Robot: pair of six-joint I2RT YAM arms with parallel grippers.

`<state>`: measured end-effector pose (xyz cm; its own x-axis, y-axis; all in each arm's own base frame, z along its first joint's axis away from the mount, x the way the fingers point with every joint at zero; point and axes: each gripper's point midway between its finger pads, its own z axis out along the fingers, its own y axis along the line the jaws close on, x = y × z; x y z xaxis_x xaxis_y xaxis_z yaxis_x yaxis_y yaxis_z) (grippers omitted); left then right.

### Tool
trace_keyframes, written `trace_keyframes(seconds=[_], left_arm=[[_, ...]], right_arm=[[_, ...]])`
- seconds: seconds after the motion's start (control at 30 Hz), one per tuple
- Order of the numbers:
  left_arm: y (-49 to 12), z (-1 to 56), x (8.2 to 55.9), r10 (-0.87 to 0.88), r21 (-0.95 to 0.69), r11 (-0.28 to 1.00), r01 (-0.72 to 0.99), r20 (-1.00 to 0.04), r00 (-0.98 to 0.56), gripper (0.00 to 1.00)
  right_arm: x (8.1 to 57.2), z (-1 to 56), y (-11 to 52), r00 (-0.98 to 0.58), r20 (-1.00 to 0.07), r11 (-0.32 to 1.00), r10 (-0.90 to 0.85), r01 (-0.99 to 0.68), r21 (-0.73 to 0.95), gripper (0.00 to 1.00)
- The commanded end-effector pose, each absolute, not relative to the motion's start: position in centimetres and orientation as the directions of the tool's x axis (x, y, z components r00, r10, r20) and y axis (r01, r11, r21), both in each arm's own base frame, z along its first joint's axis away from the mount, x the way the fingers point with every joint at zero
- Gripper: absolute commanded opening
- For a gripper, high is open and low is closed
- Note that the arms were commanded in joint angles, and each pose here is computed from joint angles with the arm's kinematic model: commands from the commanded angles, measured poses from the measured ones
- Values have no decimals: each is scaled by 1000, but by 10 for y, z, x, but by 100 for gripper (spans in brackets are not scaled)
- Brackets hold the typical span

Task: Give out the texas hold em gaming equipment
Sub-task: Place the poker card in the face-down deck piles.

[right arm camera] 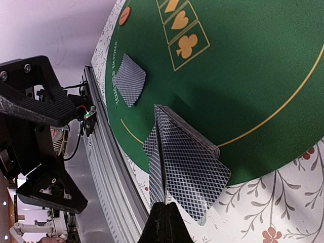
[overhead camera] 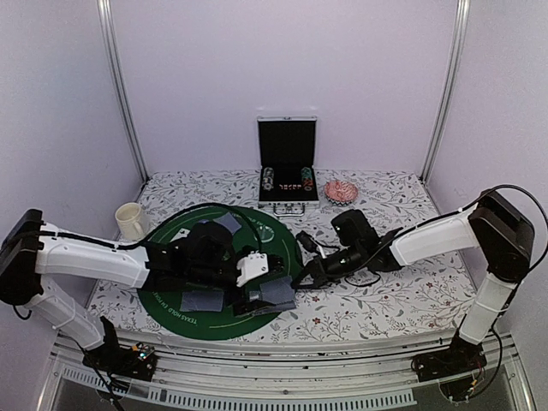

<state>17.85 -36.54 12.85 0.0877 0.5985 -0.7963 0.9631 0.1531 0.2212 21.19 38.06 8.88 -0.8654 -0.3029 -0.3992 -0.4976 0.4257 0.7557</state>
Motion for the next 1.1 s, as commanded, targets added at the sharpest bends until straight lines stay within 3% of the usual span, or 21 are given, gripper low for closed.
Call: trace_keyframes(seconds=[0.0,0.33,0.47,0.77,0.93,1.07], left_arm=[[-373,100,190,691,277,110,955,-711,127,98],[-374,55,191,741,221,71,973,-665,96,98],[-373,54,188,733,187,72,980,-677,76,98],[-361,66,184,696,158,99,982,-717,45,98],[-350,61,182,694,156,135,979,-720,19,98],[-348,57,191,692,177,167,970,-722,12,98]], right_arm=[[208,81,388,-876,-355,372,-327,-465,803,2],[209,59,390,-889,-303,404,-344,-431,807,3],[219,54,384,-894,-303,485,-330,-436,758,17],[235,42,368,-908,-310,633,-281,-418,651,63],[230,35,381,-897,-330,672,-294,-440,596,76],[234,27,383,-893,-353,726,-279,-437,531,81]])
